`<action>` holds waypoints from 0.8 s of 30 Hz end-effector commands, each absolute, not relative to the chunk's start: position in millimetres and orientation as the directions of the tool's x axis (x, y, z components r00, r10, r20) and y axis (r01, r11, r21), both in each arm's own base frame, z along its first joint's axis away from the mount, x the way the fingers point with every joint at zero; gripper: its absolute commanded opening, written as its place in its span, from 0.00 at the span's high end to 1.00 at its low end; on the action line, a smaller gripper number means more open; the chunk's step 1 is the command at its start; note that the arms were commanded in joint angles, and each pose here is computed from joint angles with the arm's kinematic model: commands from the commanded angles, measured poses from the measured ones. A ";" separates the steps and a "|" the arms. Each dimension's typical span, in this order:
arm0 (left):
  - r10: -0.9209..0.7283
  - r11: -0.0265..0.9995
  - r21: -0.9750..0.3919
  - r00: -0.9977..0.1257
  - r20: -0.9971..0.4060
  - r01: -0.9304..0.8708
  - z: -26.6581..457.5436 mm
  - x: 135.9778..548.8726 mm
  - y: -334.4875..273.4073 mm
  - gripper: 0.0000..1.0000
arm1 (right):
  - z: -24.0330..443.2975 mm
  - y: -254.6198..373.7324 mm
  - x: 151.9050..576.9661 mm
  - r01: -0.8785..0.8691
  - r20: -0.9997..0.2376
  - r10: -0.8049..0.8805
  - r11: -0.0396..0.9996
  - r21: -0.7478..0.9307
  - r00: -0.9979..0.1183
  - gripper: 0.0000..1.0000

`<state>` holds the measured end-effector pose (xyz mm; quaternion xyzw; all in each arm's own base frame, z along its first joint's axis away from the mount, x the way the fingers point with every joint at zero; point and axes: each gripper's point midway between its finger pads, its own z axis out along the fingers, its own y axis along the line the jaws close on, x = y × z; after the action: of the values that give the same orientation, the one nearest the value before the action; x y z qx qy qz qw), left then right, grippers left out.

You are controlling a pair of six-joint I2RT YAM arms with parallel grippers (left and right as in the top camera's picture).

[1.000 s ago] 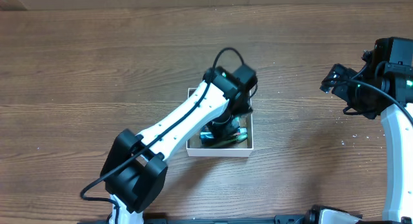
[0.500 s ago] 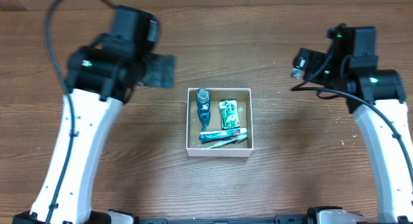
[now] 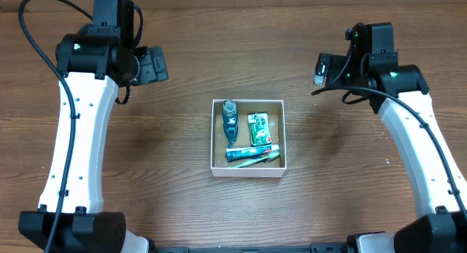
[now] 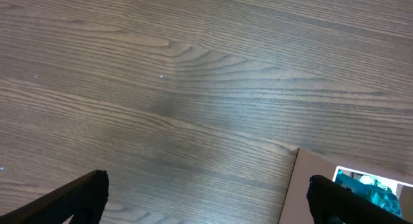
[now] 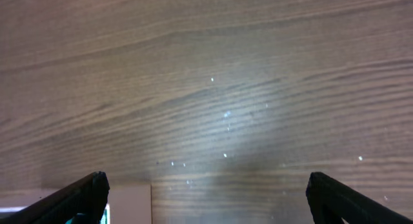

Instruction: Pack container

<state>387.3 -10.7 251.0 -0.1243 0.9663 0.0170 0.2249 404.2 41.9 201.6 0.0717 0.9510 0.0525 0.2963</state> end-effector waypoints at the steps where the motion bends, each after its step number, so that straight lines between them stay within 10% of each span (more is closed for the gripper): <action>1: -0.212 0.974 -0.047 -0.815 -0.539 -0.222 294.1 370.8 -8.8 0.00 | 254.7 38.3 382.0 0.112 -0.646 0.206 0.977 0.184 -0.735 0.00; 7: -0.140 0.987 -0.051 -0.685 -0.715 -0.149 330.7 303.7 -14.5 0.00 | 293.0 32.8 322.0 0.073 -0.762 0.217 0.973 0.218 -0.610 0.00; 17: -0.254 0.967 -0.192 -0.533 -0.807 -0.169 245.2 181.6 -0.9 0.00 | 217.4 17.7 211.3 0.159 -0.734 0.327 0.943 0.291 -0.596 0.00; 24: -0.230 0.972 -0.130 -0.668 -0.708 -0.197 203.5 152.5 4.1 0.00 | 207.3 16.8 204.0 0.174 -0.704 0.322 0.945 0.276 -0.633 0.00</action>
<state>160.5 1.4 212.8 -0.1088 0.9050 -0.0279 0.4103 203.6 18.4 207.6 0.1311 0.9008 0.0927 0.4035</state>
